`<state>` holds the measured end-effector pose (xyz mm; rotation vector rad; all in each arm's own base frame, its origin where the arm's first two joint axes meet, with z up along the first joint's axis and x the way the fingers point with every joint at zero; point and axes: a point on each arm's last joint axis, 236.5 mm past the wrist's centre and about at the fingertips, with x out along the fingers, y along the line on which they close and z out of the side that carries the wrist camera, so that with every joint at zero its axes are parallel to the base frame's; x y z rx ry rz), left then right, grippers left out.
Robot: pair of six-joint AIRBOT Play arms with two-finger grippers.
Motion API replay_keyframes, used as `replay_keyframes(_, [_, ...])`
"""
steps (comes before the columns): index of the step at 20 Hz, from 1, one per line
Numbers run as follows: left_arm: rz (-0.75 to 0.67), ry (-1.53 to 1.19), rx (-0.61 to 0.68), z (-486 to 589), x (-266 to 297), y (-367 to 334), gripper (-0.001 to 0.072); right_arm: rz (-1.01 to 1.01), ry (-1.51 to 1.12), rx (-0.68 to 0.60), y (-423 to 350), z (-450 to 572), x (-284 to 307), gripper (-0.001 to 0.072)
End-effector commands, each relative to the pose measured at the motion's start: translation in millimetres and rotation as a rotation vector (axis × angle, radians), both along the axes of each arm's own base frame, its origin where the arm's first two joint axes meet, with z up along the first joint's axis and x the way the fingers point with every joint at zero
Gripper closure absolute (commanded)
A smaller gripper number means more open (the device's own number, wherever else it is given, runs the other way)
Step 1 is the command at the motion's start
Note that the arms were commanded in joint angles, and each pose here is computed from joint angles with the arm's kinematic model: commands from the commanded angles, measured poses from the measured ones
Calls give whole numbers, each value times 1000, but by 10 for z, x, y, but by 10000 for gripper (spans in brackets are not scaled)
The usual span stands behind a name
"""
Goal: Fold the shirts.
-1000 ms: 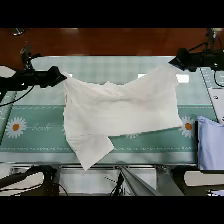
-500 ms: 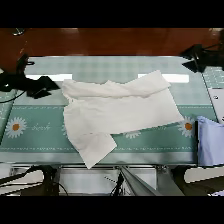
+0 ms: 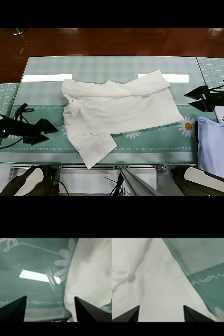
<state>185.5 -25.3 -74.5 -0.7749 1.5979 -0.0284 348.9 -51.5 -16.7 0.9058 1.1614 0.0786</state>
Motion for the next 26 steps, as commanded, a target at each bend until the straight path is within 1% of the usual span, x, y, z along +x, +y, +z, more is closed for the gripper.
replay_keyframes(1, [21, 31, -67, -58, -221, -220, 3, 37, -35, 31, 356, -104, -165, 92])
replay_keyframes(3, [83, -28, -147, 1, -36, -407, 3, 86, -33, 29, 495, -120, -179, 92])
replay_keyframes(6, [126, -81, -179, -57, 107, -587, 3, 132, -36, 32, 665, -113, -169, 93])
replay_keyframes(11, [87, -124, -156, -254, 113, -866, 4, 115, -60, 72, 736, -25, -100, 93])
replay_keyframes(13, [66, -142, -139, -309, 108, -933, 5, 75, -82, 74, 599, 69, -26, 93])
replay_keyframes(14, [63, -146, -137, -307, 115, -937, 29, 36, -100, 53, 411, 130, 24, 93])
replay_keyframes(15, [54, -149, -136, -299, 116, -936, 329, -6, -100, 16, 174, 144, 26, 93])
replay_keyframes(16, [28, -158, -141, -284, 107, -947, 670, -66, -59, -23, -98, 91, -56, 93])
replay_keyframes(18, [25, -161, -145, -267, 113, -956, 685, -132, 111, -103, -489, -171, -457, 93])
replay_keyframes(20, [27, -162, -144, -269, 118, -952, 684, -122, 279, -176, -622, -439, -874, 92])
replay_keyframes(22, [27, -162, -144, -269, 118, -952, 684, -116, 299, -156, -542, -548, -948, 93])
replay_keyframes(24, [27, -162, -144, -269, 118, -952, 684, -96, 246, -75, -392, -559, -804, 93])
replay_keyframes(26, [27, -162, -145, -269, 117, -953, 684, -54, 244, -47, -304, -651, -706, 93])
